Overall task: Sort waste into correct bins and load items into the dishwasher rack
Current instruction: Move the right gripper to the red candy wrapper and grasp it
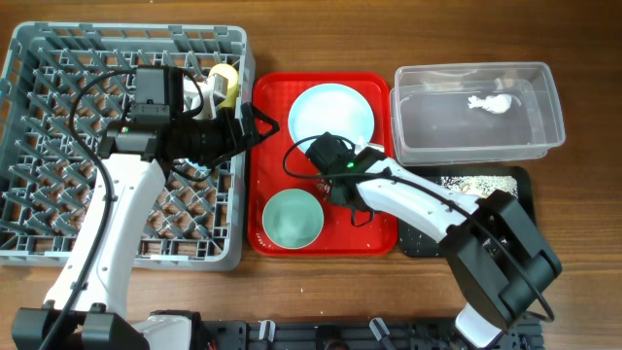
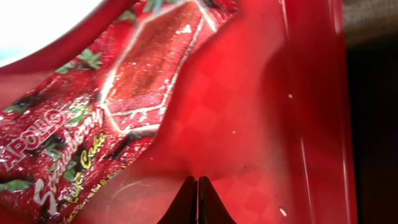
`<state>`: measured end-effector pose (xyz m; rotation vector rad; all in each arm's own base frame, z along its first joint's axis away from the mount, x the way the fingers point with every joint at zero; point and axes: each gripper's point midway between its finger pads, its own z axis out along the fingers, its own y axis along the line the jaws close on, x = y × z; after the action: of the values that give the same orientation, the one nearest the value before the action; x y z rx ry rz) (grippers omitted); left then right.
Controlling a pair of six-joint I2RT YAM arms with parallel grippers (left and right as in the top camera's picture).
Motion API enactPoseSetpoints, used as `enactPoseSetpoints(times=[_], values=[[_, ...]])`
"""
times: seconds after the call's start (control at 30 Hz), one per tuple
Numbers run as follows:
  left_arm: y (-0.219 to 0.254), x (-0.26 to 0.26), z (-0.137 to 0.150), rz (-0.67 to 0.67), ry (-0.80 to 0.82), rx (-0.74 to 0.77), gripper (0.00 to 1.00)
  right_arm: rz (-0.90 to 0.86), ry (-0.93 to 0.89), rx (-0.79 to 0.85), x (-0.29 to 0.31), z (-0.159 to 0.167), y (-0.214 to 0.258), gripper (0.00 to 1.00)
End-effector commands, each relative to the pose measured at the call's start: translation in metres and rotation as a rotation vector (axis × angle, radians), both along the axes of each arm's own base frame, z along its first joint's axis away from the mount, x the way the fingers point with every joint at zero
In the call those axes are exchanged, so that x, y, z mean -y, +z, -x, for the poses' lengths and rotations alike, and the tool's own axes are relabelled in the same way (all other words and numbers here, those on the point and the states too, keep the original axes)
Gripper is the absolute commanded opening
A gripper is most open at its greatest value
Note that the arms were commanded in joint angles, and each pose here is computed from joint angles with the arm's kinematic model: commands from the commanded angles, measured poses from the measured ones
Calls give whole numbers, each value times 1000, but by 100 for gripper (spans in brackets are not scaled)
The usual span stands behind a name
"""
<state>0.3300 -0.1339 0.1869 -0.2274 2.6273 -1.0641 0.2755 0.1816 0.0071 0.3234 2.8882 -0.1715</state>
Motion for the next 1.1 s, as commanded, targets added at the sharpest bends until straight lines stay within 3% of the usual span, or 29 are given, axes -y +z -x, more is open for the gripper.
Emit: enactPoseSetpoints(times=[0.0,0.1,0.2,0.37,0.63,0.77,0.87,0.93,1.0,1.07], values=[[8,-1,-2,1,9,23,100,-131,56,125,-29,-29,39,4],[8,-1,-2,1,9,23,100,-289,77,207,-63,-49,50,4],[8,-1,-2,1,9,24,100,-334,61,254,-72,-60,33,4],[8,-1,-2,1,9,24,100,-308,56,204,-74,-59,-2,7],[8,-1,-2,1,9,24,100,-202,52,36,-51,-26,-32,5],[8,-1,-2,1,9,24,100,-125,133,12,-30,-19,-16,7],[8,-1,-2,1,9,24,100,-154,191,76,-28,-26,22,10],[8,-1,-2,1,9,24,100,-189,229,137,-33,-31,48,14],[8,-1,-2,1,9,24,100,-231,251,188,-35,-31,74,24],[8,-1,-2,1,9,24,100,-240,246,208,-29,-27,91,54]])
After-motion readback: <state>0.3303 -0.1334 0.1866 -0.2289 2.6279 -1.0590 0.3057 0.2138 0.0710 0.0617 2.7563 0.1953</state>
